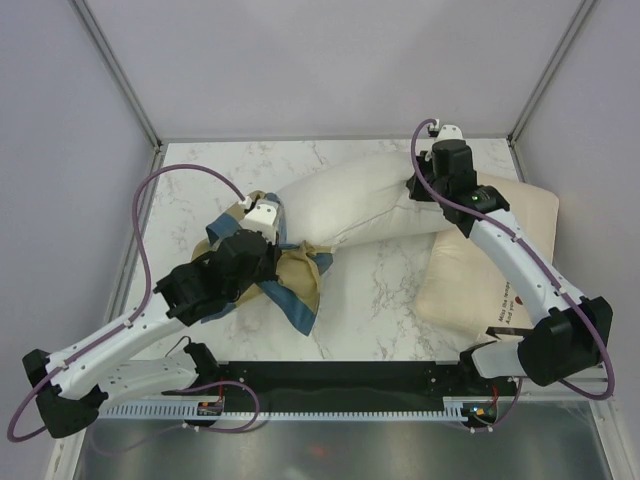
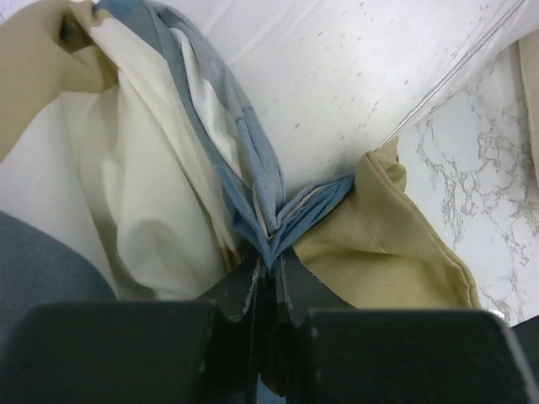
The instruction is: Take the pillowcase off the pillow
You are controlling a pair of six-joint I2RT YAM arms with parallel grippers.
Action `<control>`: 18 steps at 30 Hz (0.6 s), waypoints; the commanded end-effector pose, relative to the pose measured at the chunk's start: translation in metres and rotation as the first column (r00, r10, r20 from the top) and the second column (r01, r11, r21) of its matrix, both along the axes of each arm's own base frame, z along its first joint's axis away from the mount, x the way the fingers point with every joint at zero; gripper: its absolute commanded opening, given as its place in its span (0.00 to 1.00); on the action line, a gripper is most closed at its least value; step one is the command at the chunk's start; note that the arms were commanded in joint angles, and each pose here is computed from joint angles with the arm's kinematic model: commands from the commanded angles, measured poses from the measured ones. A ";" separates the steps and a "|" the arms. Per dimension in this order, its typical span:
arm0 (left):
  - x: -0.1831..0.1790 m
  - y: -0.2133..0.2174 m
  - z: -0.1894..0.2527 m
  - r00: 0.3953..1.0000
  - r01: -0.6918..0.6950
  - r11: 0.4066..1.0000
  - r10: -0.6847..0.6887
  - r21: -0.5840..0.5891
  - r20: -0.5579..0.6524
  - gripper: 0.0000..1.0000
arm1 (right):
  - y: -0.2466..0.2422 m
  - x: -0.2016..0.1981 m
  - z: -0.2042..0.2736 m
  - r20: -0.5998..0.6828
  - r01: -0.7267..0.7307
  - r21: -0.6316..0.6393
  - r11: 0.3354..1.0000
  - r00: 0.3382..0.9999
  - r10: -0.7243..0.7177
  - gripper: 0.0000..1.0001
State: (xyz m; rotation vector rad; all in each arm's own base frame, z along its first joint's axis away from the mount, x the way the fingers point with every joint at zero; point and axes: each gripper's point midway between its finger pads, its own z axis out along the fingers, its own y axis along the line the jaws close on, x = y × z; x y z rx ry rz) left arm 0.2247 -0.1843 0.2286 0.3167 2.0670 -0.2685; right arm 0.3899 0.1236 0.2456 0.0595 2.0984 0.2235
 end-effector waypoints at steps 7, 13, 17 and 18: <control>-0.023 0.070 0.010 0.991 -0.136 0.986 0.136 0.098 0.002 0.02 | -0.087 0.054 0.050 0.189 0.268 -0.048 0.962 0.948 -0.255 0.00; -0.020 0.035 0.006 0.999 -0.024 0.998 0.027 0.052 -0.044 0.02 | -0.066 0.081 0.052 0.186 0.181 -0.006 0.984 0.967 -0.176 0.00; -0.013 -0.025 -0.019 0.982 0.128 0.992 -0.129 -0.014 -0.139 0.02 | -0.050 0.115 0.078 0.215 0.137 0.030 0.990 0.966 -0.140 0.00; -0.007 -0.044 -0.016 0.978 0.161 0.985 -0.168 -0.066 -0.120 0.02 | -0.048 0.120 0.080 0.214 0.128 0.037 0.991 0.968 -0.133 0.00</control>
